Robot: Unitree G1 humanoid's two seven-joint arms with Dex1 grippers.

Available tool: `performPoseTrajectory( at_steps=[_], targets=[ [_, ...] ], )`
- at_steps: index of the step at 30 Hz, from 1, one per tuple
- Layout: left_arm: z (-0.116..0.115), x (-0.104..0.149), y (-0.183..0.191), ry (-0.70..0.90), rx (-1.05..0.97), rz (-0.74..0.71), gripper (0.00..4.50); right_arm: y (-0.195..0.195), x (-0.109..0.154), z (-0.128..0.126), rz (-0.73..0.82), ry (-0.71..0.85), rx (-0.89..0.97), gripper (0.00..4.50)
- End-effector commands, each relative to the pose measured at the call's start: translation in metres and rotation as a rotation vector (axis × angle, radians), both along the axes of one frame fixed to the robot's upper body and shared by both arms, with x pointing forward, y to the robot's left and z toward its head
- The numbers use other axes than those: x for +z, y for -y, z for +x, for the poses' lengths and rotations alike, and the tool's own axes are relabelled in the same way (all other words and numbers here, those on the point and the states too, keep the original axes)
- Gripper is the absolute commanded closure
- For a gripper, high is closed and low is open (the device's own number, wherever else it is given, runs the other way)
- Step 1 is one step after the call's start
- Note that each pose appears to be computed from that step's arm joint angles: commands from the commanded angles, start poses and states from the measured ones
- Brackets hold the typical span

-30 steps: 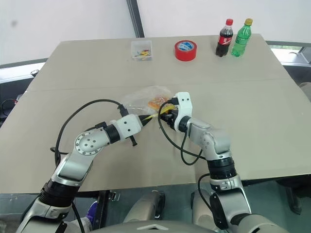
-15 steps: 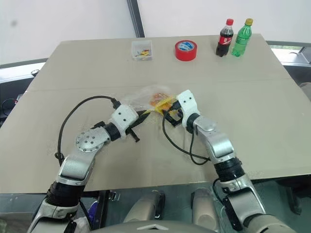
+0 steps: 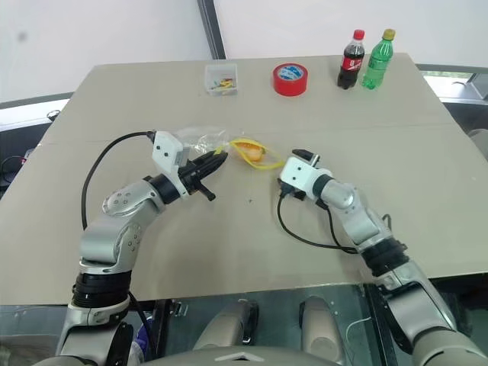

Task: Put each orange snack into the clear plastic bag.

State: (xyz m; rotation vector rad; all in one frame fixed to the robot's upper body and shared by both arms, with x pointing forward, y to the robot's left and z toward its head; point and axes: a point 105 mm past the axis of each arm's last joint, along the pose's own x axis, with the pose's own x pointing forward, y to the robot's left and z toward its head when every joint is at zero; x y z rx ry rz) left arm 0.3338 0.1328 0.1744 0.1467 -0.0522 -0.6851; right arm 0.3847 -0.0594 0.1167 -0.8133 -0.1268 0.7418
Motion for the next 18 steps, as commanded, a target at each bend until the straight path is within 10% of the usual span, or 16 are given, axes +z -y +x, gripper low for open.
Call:
performPoseTrajectory(
  at_steps=[1,10,18],
  targets=[
    [-0.003,0.019,0.0,0.063,-0.001,-0.01,4.5,-0.009,0.022,0.016,0.04,0.107,-0.025,0.39],
    [-0.001,0.022,-0.005,0.071,0.031,-0.012,4.5,-0.009,0.044,0.019,0.105,0.162,-0.024,4.34],
    [0.024,0.047,-0.01,0.113,0.058,-0.045,4.5,0.033,0.1,0.041,0.006,0.333,-0.135,4.47]
  ],
)
